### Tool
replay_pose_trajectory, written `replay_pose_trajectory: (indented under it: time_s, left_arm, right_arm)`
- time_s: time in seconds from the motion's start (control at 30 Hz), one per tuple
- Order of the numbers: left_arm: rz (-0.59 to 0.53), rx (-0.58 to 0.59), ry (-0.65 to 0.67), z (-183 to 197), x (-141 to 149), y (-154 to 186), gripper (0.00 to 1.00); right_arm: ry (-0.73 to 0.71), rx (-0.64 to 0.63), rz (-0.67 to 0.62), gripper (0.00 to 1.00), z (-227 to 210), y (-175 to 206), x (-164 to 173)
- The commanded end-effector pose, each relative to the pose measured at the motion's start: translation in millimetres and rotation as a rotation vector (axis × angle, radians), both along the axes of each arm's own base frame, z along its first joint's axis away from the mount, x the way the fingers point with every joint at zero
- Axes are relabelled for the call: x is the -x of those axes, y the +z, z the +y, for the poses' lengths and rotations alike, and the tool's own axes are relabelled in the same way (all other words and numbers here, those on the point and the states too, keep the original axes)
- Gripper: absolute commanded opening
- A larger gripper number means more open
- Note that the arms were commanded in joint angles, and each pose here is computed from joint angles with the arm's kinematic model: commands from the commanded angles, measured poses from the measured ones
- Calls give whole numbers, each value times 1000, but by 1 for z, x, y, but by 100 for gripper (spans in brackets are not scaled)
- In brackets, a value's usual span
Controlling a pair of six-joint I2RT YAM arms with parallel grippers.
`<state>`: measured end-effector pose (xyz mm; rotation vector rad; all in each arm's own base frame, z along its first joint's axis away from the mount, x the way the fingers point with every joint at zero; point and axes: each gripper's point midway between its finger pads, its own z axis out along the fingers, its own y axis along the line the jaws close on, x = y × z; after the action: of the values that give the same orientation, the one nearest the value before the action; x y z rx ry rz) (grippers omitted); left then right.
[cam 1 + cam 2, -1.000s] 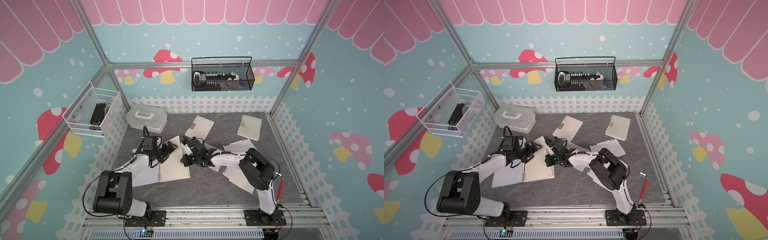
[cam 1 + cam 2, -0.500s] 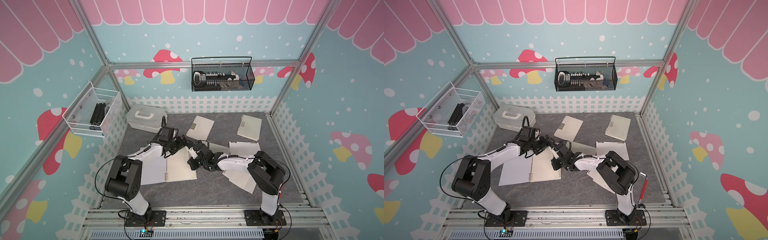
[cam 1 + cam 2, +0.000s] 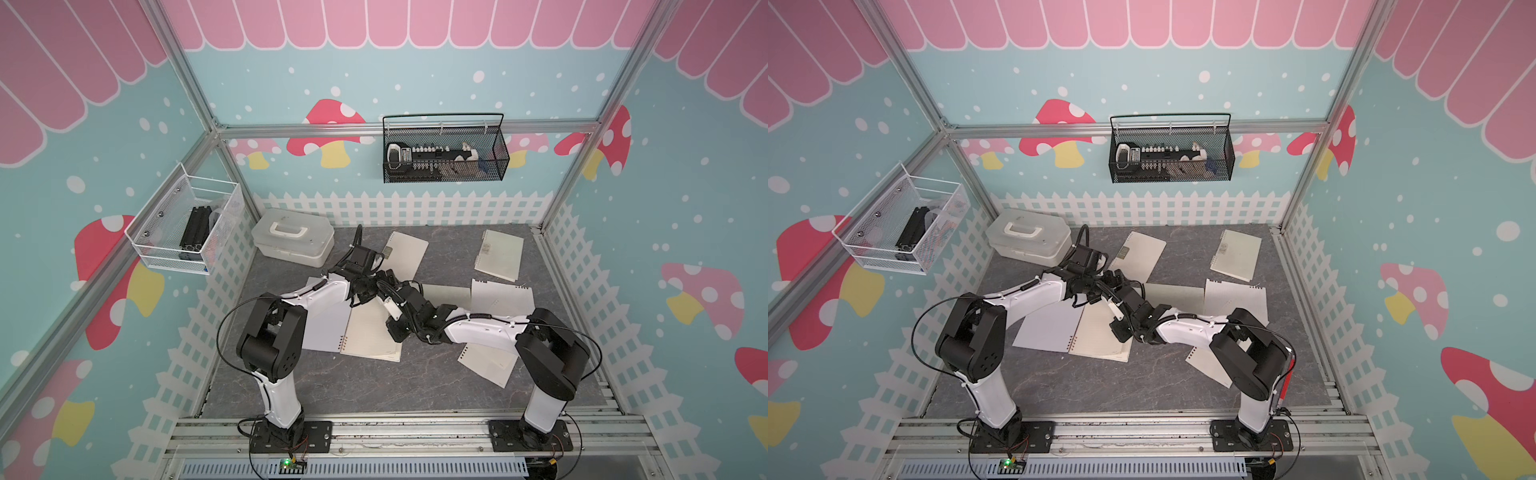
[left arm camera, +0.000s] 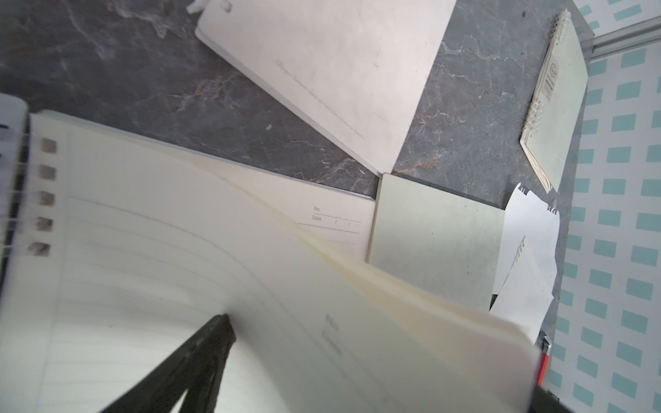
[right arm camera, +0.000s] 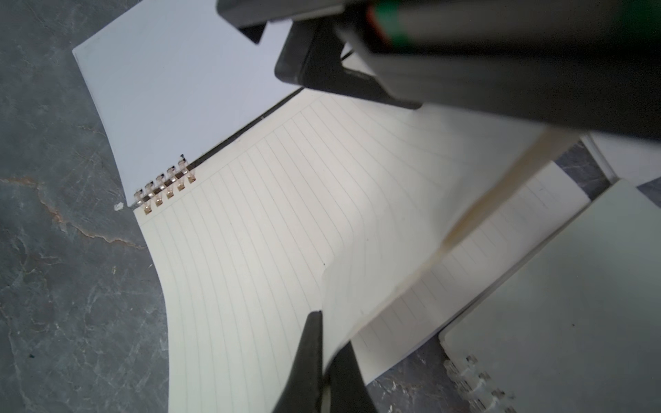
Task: Tear off pages from different notebooks
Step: Adjust the notebook at the center of the board.
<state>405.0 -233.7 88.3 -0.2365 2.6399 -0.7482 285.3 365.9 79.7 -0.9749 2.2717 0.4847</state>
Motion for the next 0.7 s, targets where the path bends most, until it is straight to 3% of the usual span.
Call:
replay_pose_trajectory:
  time_s: [0.0, 0.2, 0.4, 0.57, 0.63, 0.67]
  left_arm:
    - [24, -70, -3, 6, 5, -7, 95]
    - [-13, -90, -8, 14, 12, 11, 98]
    - [-56, -116, -61, 17, 22, 29, 99]
    - [-28, -167, -77, 23, 24, 21, 99]
    - [-9, -185, -67, 26, 24, 15, 92]
    - [-5, -192, -58, 28, 23, 13, 81]
  right_arm:
    - [69, 2, -58, 0, 3, 12, 3]
    - [105, -16, -42, 0, 10, 16, 7]
    - [137, 30, -131, 0, 18, 32, 9]
    - [155, 73, -179, 0, 19, 35, 7]
    - [141, 99, -190, 0, 16, 35, 4]
    - [137, 111, -193, 0, 14, 35, 3]
